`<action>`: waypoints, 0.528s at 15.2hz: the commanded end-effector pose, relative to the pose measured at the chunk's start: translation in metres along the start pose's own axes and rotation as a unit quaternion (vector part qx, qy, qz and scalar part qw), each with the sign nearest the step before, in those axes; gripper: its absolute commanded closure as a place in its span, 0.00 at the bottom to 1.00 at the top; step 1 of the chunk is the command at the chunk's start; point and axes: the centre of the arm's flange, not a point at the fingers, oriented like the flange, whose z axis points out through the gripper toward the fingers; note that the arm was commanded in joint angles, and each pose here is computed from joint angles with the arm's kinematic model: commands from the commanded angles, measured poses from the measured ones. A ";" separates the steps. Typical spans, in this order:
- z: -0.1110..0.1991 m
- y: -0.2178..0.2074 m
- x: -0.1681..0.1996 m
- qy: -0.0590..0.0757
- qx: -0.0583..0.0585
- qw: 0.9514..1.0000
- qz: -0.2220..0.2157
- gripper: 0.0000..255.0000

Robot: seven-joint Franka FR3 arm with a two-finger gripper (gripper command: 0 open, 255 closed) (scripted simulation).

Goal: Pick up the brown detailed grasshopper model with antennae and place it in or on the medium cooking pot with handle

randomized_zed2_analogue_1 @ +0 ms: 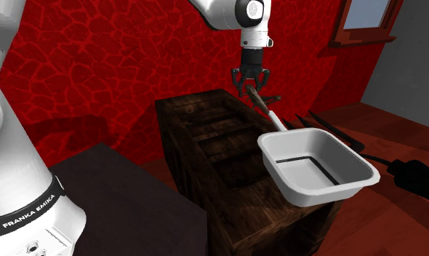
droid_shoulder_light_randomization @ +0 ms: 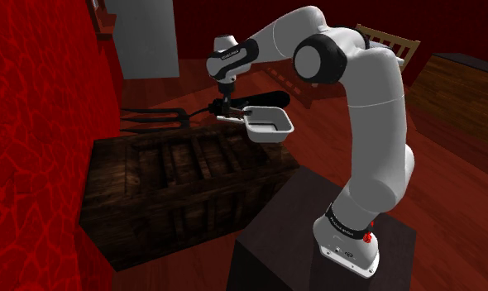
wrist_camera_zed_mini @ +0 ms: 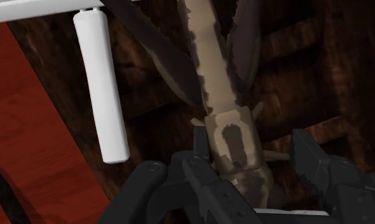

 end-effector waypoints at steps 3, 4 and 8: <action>0.007 0.038 -0.035 0.000 0.000 1.000 -0.001 1.00; 0.008 0.047 -0.044 0.000 0.000 1.000 -0.001 1.00; 0.014 0.084 -0.081 0.000 0.000 1.000 -0.001 1.00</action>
